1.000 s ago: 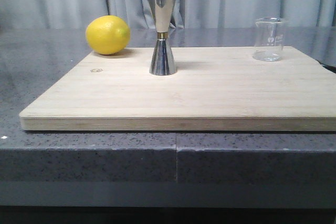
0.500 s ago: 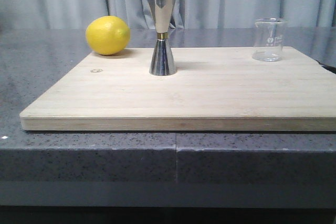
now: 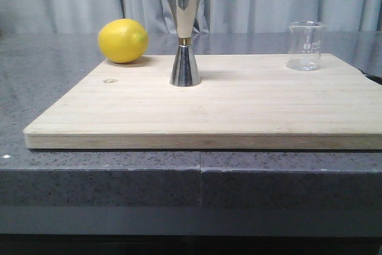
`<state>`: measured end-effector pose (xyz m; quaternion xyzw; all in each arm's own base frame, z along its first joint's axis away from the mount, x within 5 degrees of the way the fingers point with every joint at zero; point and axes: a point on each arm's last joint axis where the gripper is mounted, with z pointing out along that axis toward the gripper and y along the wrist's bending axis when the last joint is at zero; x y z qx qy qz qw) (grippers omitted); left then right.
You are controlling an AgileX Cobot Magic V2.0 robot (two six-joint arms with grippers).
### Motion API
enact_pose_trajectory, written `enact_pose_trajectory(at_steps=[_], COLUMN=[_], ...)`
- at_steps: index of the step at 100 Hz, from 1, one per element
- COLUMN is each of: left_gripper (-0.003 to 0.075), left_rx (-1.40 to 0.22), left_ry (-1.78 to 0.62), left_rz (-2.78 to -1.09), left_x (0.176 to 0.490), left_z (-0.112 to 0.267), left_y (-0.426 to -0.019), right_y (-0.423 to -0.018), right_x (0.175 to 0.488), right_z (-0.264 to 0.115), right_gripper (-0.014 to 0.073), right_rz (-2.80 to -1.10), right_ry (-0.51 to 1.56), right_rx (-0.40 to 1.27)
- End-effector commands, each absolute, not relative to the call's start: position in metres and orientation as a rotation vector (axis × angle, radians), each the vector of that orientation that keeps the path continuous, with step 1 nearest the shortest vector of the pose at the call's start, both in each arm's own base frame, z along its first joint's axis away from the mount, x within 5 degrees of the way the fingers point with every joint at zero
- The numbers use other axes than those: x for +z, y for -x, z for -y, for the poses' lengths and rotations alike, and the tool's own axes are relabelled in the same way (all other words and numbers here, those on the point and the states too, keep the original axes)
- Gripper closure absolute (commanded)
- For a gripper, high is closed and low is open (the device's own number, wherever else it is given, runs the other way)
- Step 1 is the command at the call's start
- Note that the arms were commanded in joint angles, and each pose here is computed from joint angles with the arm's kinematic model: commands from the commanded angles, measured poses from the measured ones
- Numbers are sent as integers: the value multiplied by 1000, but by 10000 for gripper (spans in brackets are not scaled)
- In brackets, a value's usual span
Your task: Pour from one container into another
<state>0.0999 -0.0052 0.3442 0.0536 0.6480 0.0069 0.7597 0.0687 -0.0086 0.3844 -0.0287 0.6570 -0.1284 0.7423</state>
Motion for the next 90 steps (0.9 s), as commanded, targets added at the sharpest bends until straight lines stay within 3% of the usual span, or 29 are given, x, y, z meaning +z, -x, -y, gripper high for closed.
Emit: enact_pose_trajectory(at_steps=[1, 26, 42, 90], left_gripper=[290, 290, 290, 294], left_rx=[-61, -64, -107, -130], left_ry=[-82, -79, -41, -56], left_rz=[-1380, -1402, -1438, -1459], left_x=[338, 292, 271, 263], left_z=[9, 11, 11, 13], left_y=[-90, -73, -71, -71], right_y=[-51, -19, -20, -21], right_x=[376, 318, 298, 294], right_z=[7, 2, 1, 1], right_gripper=[61, 61, 61, 61], right_rz=[-1354, -1358, -1494, -1522], right_ry=[66, 69, 72, 70], right_rx=[-311, -309, -277, -260])
